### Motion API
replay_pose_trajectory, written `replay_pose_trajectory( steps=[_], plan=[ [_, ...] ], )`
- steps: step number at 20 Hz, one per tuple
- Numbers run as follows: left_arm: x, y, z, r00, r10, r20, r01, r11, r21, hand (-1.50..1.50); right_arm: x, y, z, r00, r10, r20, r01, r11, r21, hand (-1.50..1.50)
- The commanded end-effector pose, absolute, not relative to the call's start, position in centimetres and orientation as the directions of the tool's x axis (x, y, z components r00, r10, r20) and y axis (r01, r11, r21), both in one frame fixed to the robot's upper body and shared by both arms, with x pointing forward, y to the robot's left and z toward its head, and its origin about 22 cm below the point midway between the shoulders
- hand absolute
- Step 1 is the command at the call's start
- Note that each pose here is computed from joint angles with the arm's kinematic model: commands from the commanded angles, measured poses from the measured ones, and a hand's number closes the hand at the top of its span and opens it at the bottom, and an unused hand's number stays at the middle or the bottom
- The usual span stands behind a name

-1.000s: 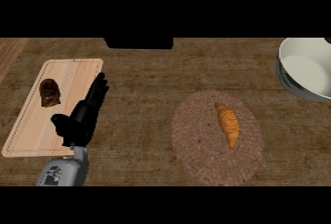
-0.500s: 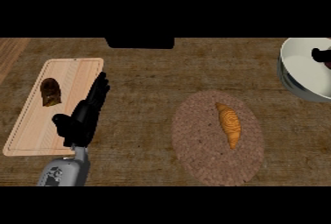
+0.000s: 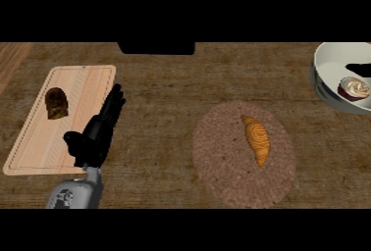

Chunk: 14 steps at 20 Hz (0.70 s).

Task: Pick the cupcake from the placemat and place it in the bowl

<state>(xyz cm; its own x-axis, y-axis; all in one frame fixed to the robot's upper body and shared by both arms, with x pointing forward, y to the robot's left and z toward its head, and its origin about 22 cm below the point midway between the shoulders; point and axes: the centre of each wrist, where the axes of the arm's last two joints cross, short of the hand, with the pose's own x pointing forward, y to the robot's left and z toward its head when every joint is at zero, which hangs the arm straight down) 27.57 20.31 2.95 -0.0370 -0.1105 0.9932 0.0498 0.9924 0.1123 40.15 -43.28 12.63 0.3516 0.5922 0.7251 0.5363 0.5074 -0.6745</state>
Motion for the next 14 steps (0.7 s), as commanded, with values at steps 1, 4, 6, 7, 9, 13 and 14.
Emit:
replay_pose_trajectory(
  steps=[1, 4, 6, 7, 9, 13, 14],
  plan=[
    [27.7, 22.5, 3.6, -0.021, -0.113, 0.993, 0.045, 0.992, 0.114, 0.0, 40.4, -42.6, 13.0, 0.215, 0.586, 0.781, 0.657, 0.505, -0.56, -1.5],
    [26.9, 20.4, 2.7, -0.043, -0.114, 0.993, 0.051, 0.992, 0.116, 0.0, 40.1, -43.6, 13.6, 0.203, 0.564, 0.801, 0.702, 0.487, -0.521, -1.5],
    [27.1, 20.8, 1.9, -0.02, -0.101, 0.995, 0.031, 0.994, 0.102, 0.0, 40.0, -43.6, 14.8, 0.169, 0.515, 0.84, 0.718, 0.519, -0.463, -1.5],
    [26.0, 21.9, 2.8, -0.04, -0.118, 0.992, 0.034, 0.992, 0.119, 0.0, 39.4, -44.8, 14.8, 0.167, 0.476, 0.863, 0.722, 0.538, -0.436, -1.5],
    [27.8, 21.8, 3.3, -0.018, -0.118, 0.993, 0.014, 0.993, 0.118, 0.0, 38.7, -45.0, 14.8, 0.151, 0.452, 0.879, 0.709, 0.57, -0.415, -1.5],
    [27.1, 21.4, 2.2, -0.023, -0.108, 0.994, 0.006, 0.994, 0.108, 0.0, 36.9, -47.5, 15.1, 0.09, 0.369, 0.925, 0.729, 0.608, -0.314, -1.5],
    [26.8, 21.9, 1.9, -0.009, -0.115, 0.993, 0.009, 0.993, 0.115, 0.0, 36.7, -47.1, 15.4, 0.059, 0.351, 0.934, 0.715, 0.638, -0.286, -1.5]
  ],
)
